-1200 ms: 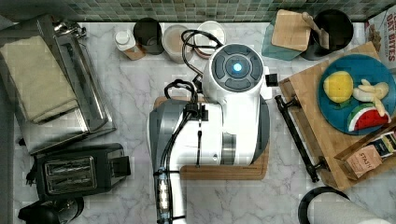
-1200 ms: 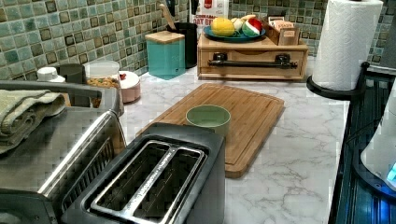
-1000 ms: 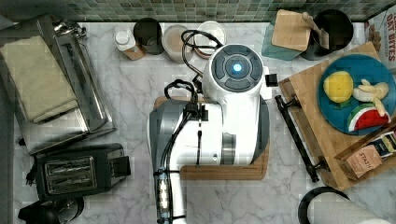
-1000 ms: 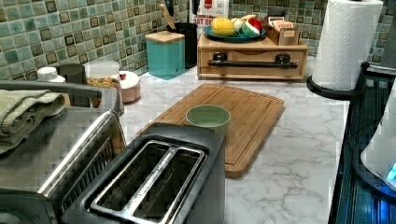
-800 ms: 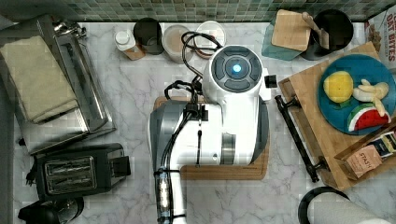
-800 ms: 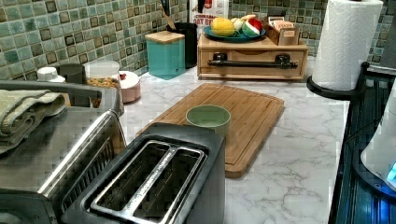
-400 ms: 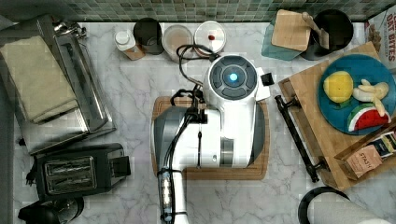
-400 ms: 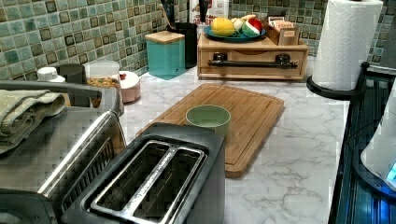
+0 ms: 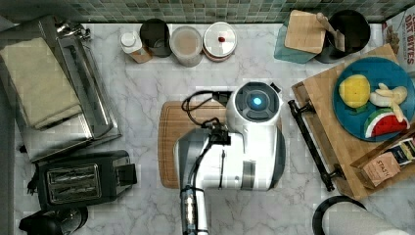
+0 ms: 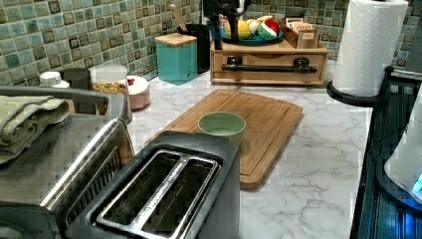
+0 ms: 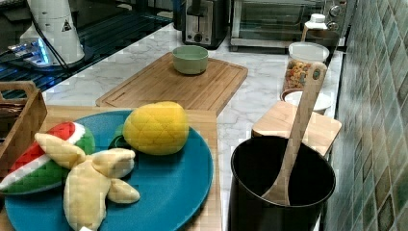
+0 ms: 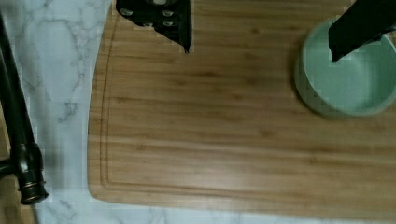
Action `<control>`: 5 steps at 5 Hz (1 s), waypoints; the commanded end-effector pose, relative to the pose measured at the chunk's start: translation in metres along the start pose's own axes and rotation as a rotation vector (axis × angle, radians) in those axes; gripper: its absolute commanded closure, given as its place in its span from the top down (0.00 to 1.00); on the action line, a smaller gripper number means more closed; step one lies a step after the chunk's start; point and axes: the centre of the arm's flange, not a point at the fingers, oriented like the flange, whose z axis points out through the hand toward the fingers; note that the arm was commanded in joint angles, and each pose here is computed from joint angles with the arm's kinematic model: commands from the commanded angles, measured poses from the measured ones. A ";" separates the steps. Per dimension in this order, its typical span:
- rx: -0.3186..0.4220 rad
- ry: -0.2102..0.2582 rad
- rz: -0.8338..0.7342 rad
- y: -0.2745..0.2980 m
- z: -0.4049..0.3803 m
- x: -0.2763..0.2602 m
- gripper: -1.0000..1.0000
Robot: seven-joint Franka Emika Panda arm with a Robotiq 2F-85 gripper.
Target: Open the drawer.
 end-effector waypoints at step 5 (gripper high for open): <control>-0.227 0.238 -0.397 0.201 0.050 -0.060 1.00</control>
